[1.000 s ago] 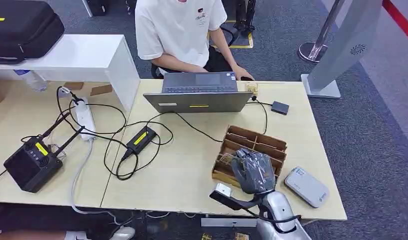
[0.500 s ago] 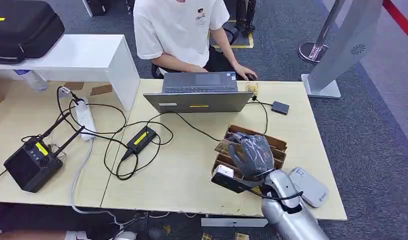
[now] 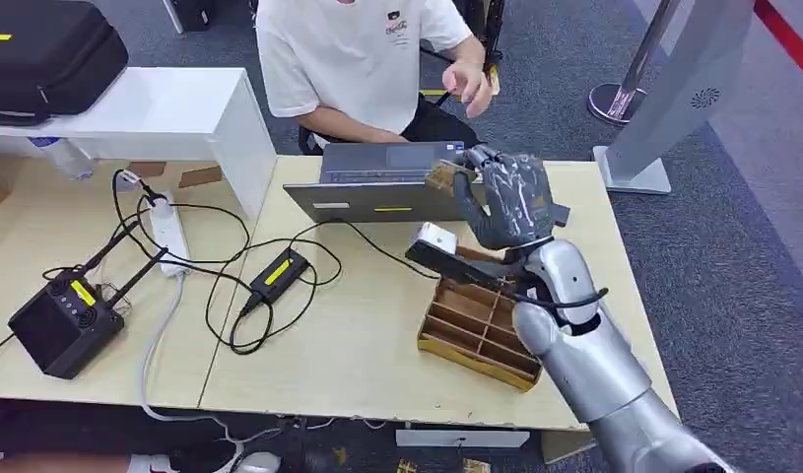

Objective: Pass the card to the sensor for recognition and then transmit it.

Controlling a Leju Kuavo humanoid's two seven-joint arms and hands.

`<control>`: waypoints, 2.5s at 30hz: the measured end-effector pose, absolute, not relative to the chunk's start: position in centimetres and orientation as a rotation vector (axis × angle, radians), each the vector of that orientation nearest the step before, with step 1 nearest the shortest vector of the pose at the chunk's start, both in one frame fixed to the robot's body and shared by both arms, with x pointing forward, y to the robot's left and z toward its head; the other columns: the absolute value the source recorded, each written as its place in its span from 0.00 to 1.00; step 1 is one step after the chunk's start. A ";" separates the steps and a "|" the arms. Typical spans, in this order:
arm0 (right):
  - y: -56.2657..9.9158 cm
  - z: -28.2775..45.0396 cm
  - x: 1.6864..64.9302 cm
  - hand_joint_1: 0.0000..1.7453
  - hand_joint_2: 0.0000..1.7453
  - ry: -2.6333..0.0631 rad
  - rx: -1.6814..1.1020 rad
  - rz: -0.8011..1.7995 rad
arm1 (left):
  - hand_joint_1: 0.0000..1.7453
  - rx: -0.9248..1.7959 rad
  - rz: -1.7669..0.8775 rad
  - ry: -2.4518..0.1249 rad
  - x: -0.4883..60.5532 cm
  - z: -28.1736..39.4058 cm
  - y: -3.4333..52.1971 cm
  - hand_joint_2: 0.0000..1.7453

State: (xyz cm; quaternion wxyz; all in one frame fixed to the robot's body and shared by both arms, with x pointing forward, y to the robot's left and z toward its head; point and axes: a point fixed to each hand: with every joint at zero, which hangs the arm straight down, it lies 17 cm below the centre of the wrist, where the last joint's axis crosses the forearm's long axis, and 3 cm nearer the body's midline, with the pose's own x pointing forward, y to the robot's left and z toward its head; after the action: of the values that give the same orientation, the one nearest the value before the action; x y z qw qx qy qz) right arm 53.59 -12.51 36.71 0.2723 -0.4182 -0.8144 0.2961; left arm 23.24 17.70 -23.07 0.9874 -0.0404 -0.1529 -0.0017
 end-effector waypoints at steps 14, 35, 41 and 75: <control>-9.9 41.0 55.6 1.00 1.00 -2.165 -1.474 0.799 | 0.00 -0.120 -0.109 -0.270 22.9 -22.5 15.0 1.00; -8.5 37.9 56.7 0.00 1.00 -2.101 -1.479 0.887 | 0.00 -0.161 -0.139 -0.259 22.5 -21.9 12.1 1.00; -12.7 34.0 58.7 0.00 1.00 -1.900 -1.606 0.952 | 0.00 -0.188 -0.184 -0.298 22.7 -21.2 9.9 1.00; -57.2 23.1 57.6 0.00 1.00 -0.525 -1.950 1.078 | 0.00 -0.157 -0.053 -0.252 23.5 -22.0 14.2 1.00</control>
State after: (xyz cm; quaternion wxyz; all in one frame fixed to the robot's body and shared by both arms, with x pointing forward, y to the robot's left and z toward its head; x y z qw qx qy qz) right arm 57.65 -57.23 23.13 0.4134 -0.7757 -0.2087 0.4287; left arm 23.47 14.22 -21.99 0.9886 -0.0784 -0.1257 -0.0262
